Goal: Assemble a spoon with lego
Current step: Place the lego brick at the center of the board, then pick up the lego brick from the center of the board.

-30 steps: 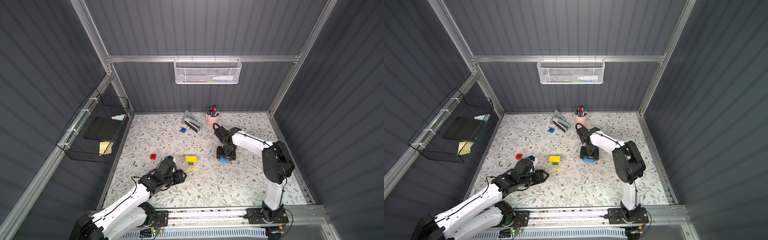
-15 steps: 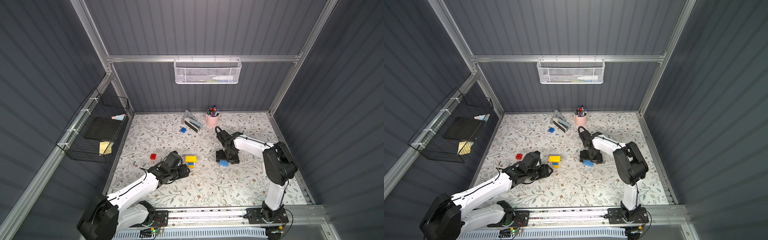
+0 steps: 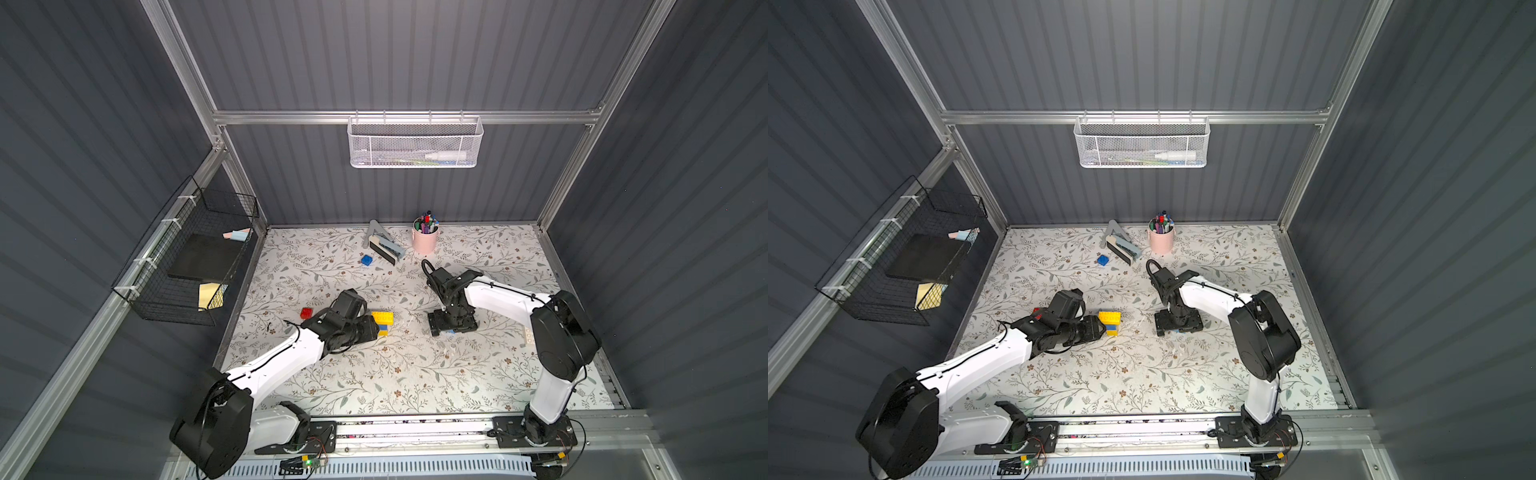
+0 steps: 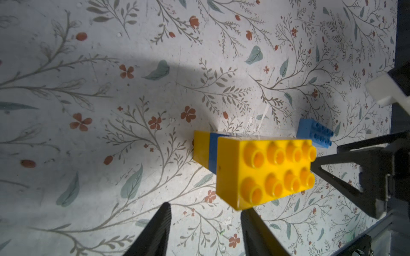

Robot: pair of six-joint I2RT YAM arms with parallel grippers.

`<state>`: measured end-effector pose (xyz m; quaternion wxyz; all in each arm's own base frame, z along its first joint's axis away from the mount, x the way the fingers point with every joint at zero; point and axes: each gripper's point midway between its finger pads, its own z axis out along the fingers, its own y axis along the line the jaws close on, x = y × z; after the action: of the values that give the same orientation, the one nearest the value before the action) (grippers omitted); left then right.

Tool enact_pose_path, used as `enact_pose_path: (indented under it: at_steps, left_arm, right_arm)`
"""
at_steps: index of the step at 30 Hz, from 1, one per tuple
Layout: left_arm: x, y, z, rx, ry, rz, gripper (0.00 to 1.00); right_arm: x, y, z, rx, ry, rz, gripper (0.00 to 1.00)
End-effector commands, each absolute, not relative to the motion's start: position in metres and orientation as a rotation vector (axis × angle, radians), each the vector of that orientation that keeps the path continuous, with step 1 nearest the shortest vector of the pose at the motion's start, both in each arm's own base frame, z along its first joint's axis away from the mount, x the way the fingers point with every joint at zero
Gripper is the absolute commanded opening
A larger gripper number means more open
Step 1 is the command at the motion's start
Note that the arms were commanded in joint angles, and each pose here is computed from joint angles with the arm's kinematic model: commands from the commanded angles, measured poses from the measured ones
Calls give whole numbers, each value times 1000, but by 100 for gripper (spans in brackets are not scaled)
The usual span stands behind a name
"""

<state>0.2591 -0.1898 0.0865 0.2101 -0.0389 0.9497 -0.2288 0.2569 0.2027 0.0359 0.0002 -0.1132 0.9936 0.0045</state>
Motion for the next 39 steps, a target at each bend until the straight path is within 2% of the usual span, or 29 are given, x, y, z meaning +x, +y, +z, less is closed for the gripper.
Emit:
enact_pose_path:
  at_steps: [1, 11, 21, 32, 39]
  left_arm:
    - [265, -185, 90, -70, 2644, -609, 54]
    - [279, -185, 91, -53, 2644, -577, 54]
    - [273, -185, 91, -17, 2636, -607, 56]
    - [246, -176, 102, -31, 2613, -668, 72]
    - [237, -170, 130, -44, 2558, -696, 82]
  right_arm:
    - [262, 192, 37, -449, 3112, -122, 91]
    - [278, 191, 38, -550, 3065, -207, 90]
    - [282, 206, 28, -710, 3078, -133, 87]
    - [287, 194, 13, -769, 3068, -255, 86]
    - [296, 185, 10, -689, 3081, -217, 77]
